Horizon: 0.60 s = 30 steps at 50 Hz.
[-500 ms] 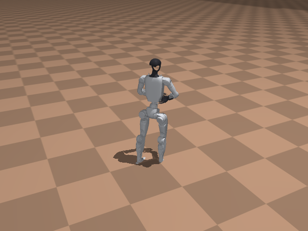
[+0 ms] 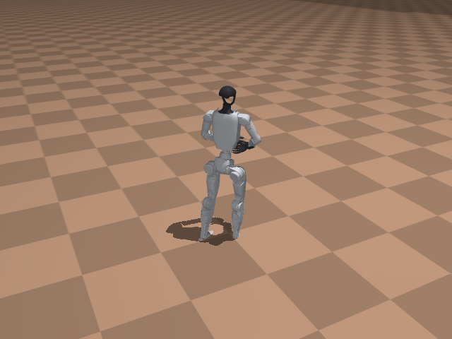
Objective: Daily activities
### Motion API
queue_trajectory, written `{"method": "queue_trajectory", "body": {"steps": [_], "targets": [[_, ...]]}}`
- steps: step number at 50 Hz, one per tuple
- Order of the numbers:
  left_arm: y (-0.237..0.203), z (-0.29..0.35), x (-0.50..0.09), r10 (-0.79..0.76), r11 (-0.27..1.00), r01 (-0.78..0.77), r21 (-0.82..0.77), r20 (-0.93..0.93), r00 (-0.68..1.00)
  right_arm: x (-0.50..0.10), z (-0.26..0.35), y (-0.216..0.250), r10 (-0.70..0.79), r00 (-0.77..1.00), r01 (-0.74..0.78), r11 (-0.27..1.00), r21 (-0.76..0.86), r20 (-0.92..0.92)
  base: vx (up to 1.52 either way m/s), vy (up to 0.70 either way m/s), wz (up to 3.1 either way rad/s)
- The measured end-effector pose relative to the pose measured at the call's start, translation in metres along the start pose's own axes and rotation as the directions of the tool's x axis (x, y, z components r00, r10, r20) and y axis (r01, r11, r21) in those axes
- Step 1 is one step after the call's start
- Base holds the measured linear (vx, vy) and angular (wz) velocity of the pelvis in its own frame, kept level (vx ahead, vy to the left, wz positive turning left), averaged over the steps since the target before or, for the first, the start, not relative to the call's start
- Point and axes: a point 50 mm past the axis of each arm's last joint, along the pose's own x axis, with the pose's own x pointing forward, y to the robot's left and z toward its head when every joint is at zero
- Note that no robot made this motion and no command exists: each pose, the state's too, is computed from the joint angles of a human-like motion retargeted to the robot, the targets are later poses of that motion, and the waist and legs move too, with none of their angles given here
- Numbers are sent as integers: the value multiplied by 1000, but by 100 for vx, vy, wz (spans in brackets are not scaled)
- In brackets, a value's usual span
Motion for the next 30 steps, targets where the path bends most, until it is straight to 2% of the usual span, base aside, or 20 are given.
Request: {"method": "queue_trajectory", "body": {"steps": [10, 30], "targets": [[1, -2, 0, 28, 996, -26, -85, 15, 1000, 14, 0, 2, -11, 996, 4, 996, 87, 83, 0, 0, 0], [-4, -20, 0, 110, 953, -109, -284, -15, 994, 30, -4, 0, -151, 979, 127, 977, 170, 134, 0, 0, 0]]}}
